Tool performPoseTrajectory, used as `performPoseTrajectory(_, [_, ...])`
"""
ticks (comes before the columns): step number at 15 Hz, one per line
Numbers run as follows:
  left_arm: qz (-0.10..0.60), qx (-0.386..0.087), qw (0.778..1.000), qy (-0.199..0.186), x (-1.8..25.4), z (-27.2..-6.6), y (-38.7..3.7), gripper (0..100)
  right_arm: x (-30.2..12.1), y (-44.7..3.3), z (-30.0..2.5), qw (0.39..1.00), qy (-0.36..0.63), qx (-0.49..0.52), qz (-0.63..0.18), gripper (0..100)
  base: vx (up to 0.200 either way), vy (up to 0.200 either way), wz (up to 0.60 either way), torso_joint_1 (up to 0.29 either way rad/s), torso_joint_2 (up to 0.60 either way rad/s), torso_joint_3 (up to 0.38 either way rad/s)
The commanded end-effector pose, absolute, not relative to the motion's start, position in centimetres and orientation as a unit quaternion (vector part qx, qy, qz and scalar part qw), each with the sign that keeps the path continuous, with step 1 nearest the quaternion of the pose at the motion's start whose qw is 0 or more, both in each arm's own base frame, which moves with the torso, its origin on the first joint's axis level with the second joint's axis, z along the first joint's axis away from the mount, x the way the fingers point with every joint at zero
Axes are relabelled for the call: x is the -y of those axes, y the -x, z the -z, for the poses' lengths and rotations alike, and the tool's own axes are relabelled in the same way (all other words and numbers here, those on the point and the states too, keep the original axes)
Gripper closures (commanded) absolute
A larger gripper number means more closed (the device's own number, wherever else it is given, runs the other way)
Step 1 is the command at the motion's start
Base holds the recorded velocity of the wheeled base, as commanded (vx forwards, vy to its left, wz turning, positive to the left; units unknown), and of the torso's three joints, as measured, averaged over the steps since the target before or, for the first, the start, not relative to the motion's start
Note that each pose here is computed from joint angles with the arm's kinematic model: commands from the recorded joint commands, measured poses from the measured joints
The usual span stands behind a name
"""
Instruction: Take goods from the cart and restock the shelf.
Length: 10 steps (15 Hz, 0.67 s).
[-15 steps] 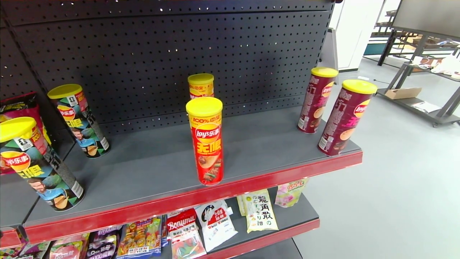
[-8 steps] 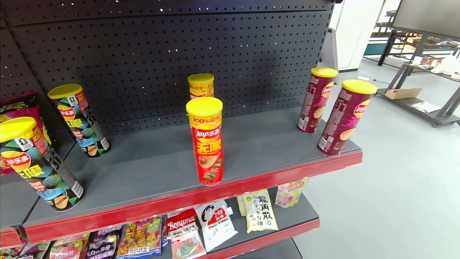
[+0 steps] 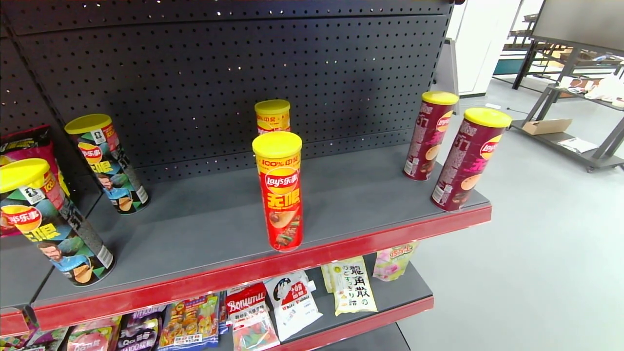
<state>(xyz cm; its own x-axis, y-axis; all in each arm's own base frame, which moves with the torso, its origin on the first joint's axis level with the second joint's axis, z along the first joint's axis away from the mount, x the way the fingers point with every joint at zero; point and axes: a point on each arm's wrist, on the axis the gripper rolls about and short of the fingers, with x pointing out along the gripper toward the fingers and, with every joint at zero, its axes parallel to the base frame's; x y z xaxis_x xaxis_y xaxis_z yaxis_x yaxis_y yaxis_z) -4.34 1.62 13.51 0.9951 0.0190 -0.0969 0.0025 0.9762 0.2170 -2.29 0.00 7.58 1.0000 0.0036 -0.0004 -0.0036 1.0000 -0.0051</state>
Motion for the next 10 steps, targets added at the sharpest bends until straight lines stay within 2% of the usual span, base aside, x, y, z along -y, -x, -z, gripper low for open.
performPoseTrajectory(1, [-0.005, -0.055, 0.992, -0.114, -1.6, -13.3, 4.2, 0, 0.0, 2.3, -7.6, 1.0, 0.003, 0.0, -0.002, 0, 0.0, 0.0, 0.0, 0.0, 0.0, 0.0])
performPoseTrajectory(6, [0.0, -0.064, 0.991, -0.116, -1.5, -12.7, 3.9, 0, 0.0, 2.3, -7.6, 1.0, 0.004, 0.0, -0.002, 0, 0.0, 0.0, 0.0, 0.0, 0.0, 0.0])
performPoseTrajectory(10, [-0.005, -0.028, 0.996, -0.086, -1.5, -13.7, 4.1, 0, 0.0, 2.3, -7.6, 1.0, 0.002, 0.0, -0.002, 0, 0.0, 0.0, 0.0, 0.0, 0.0, 0.0])
